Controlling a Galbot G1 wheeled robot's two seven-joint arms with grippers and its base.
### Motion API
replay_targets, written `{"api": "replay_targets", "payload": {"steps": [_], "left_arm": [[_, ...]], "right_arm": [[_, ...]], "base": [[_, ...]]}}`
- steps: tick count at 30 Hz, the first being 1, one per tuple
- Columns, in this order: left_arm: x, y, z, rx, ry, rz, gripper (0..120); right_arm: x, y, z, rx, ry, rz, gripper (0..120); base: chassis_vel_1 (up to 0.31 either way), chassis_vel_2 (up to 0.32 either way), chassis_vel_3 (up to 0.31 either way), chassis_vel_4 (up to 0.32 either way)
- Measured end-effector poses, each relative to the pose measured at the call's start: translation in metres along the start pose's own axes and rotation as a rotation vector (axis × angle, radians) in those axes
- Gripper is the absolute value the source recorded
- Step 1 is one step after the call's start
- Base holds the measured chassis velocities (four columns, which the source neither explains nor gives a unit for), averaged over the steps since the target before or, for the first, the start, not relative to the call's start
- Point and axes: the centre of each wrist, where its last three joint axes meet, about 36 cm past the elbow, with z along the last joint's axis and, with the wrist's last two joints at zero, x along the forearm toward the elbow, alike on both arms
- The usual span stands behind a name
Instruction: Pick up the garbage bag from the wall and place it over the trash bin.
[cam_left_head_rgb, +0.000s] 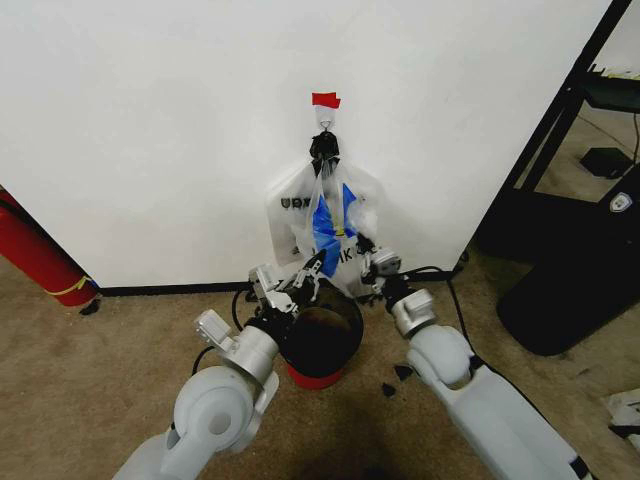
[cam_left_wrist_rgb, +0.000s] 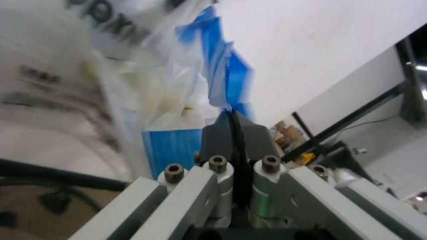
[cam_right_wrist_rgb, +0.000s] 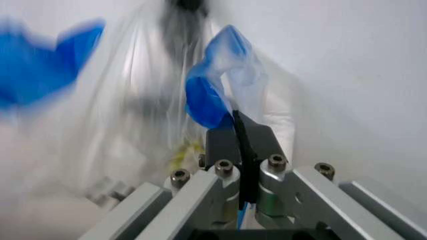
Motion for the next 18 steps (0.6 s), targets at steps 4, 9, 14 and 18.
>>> {"api": "replay_targets", "payload": {"steps": [4,9,14,18], "left_arm": [[0.007,0.003,0.0,-0.002,0.001,-0.023,0],[0.02,0.007,-0.004,-0.002,-0.013,-0.063,0],[0.028,0.007,-0.004,0.005,-0.014,-0.087,0],[0.036,0.005,-0.002,0.006,-0.013,-0.1,0]], "right_arm": [[0.018,0.0,-0.008,-0.061,-0.002,-0.002,0],[0.052,0.011,-0.002,-0.088,0.018,-0.012,0],[0.071,0.02,0.007,-0.107,0.04,0.004,0],[0.086,0.023,0.012,-0.112,0.052,0.014,0]], "base": [[0.0,0.0,0.0,0.0],[0.0,0.0,0.0,0.0],[0.0,0.0,0.0,0.0],[0.0,0.0,0.0,0.0]]}}
